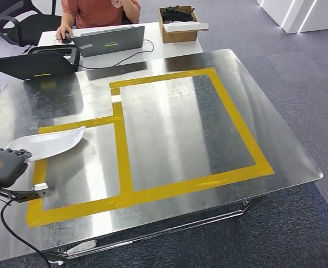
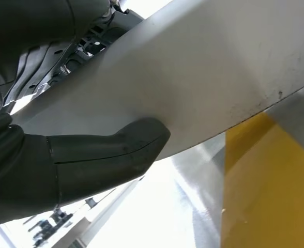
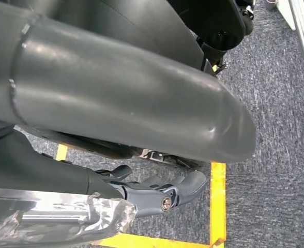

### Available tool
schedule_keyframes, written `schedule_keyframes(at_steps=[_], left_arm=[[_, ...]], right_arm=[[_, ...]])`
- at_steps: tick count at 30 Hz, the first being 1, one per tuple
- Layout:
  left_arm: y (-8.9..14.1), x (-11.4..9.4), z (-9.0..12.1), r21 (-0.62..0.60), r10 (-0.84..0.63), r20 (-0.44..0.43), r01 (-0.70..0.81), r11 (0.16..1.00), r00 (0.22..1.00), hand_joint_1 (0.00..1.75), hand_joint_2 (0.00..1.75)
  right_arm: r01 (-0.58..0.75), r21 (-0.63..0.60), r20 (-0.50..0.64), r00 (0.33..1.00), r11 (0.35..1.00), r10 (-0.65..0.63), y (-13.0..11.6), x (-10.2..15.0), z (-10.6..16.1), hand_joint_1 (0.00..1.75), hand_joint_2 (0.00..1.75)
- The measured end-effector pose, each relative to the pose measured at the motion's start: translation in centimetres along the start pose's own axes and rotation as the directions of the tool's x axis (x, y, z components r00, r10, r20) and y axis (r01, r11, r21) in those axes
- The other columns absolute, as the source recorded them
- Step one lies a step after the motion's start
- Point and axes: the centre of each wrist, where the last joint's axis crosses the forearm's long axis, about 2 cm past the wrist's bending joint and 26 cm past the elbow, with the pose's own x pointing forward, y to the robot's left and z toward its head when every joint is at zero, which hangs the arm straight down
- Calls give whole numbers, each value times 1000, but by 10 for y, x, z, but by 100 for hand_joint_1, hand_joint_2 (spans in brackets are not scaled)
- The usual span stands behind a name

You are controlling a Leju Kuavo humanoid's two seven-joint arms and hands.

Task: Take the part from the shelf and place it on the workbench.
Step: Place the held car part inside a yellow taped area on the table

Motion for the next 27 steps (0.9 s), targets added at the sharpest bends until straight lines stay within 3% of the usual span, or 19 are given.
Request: schedule_keyframes(at_steps=[5,13,21,27], left_arm=[[3,7,12,47,32,69,-35,998,997,175,175],[8,10,18,73,40,101,-47,996,994,175,175],[9,37,37,108,167,318,-211,972,933,175,175],[13,53,42,121,204,375,-266,956,904,175,175]], right_arm=[[0,-1,4,1000,1000,0,-1,-1,0,0,0],[-1,-2,6,1000,1000,1,-1,-1,0,0,0],[2,-27,11,1000,1000,-1,-1,-2,1,0,0],[3,-29,11,1000,1000,-3,0,-2,1,0,0]])
